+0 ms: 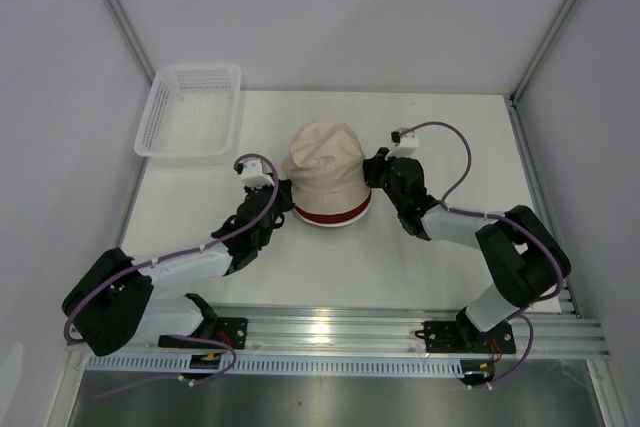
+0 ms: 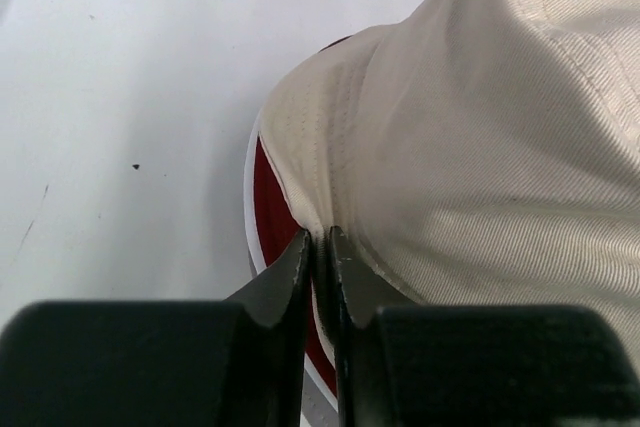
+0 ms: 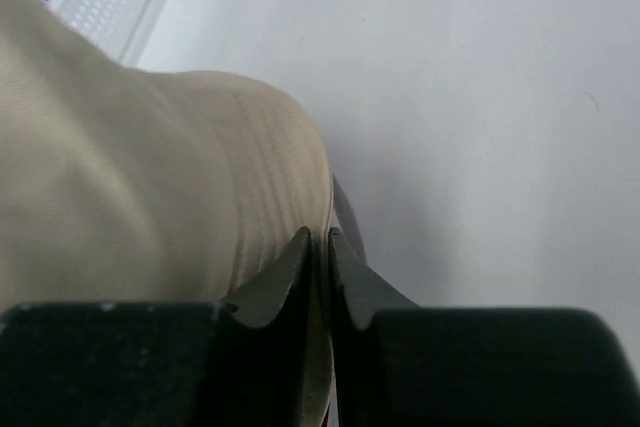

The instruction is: Stack the hats

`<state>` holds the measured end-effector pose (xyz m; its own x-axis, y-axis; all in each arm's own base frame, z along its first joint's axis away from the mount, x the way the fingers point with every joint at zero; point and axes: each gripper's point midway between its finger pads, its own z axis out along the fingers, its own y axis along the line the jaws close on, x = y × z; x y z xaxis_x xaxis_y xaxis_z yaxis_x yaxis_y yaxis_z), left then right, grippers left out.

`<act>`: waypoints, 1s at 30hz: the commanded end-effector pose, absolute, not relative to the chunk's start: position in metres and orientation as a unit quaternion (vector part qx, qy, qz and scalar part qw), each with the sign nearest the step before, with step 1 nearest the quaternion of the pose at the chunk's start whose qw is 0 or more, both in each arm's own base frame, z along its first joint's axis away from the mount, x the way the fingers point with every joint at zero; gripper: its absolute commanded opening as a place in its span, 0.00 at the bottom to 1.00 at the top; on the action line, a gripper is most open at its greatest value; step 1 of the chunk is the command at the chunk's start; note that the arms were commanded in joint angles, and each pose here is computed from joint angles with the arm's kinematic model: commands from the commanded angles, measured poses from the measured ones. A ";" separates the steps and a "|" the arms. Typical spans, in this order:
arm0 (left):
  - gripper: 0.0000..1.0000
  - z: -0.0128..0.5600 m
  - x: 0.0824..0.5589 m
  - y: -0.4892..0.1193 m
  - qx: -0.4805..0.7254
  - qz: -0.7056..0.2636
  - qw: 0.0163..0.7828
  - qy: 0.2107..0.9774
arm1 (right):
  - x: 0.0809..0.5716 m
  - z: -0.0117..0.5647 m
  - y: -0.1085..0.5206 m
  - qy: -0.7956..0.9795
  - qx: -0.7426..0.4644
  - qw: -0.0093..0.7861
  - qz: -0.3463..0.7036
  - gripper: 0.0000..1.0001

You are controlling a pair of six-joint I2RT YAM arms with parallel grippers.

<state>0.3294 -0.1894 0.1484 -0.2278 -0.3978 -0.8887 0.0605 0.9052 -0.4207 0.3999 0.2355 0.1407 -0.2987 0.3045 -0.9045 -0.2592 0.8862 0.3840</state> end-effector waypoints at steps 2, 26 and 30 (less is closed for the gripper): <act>0.20 0.167 0.326 -0.179 -0.129 -0.182 0.610 0.761 | 0.408 0.148 0.214 0.805 0.048 0.550 0.218 0.20; 0.99 0.232 0.307 -0.074 -0.212 -0.220 0.545 0.781 | 0.378 0.287 0.140 0.764 0.024 0.615 0.192 0.99; 1.00 0.223 0.314 -0.082 -0.203 -0.229 0.517 0.799 | 0.379 0.290 0.119 0.771 0.042 0.621 0.138 0.99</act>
